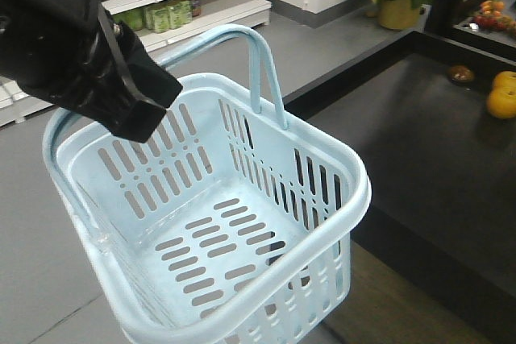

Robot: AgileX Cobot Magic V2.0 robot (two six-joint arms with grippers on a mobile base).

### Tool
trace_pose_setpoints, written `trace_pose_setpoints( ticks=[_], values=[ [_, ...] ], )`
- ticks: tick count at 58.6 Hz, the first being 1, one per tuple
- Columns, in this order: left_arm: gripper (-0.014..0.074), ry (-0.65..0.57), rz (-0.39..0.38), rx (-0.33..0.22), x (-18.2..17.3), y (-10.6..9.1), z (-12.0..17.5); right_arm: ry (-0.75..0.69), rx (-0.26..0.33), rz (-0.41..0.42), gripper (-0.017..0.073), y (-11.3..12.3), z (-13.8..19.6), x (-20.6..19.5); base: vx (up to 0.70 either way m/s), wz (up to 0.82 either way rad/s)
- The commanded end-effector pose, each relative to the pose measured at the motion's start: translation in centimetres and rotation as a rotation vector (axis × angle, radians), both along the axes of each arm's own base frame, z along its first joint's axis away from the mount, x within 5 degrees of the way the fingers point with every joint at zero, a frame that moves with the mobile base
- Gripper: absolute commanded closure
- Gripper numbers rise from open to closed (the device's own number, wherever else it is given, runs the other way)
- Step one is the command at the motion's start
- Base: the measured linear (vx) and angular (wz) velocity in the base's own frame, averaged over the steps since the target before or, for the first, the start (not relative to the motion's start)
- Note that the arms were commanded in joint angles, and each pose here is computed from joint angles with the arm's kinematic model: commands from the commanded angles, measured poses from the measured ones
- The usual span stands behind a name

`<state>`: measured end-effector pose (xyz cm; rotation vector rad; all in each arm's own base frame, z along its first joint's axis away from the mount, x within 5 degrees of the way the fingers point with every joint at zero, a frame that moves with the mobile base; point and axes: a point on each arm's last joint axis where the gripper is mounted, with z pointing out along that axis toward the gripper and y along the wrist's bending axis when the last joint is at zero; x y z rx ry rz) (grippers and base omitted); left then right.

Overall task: Pick three apples into basket with both arms
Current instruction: 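Drive the base up to the fruit table with apples and oranges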

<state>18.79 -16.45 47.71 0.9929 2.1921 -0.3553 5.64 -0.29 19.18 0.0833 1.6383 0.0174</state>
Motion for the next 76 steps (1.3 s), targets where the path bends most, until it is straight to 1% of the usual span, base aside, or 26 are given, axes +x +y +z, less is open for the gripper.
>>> trace_pose_setpoints(
  ticks=[1, 37, 76],
  values=[
    [0.0599, -0.060, 0.007, -0.077, -0.73, 0.56, 1.71, -0.071, -0.011, 0.007, 0.0564, 0.07, 0.27, -0.01, 0.15, -0.59],
    [0.0599, -0.060, 0.007, -0.077, -0.73, 0.56, 1.71, -0.071, -0.011, 0.007, 0.0564, 0.07, 0.27, -0.01, 0.14, -0.53],
    [0.0599, -0.060, 0.007, -0.077, -0.73, 0.56, 1.71, -0.071, -0.011, 0.007, 0.0564, 0.07, 0.27, -0.01, 0.10, -0.41]
  ],
)
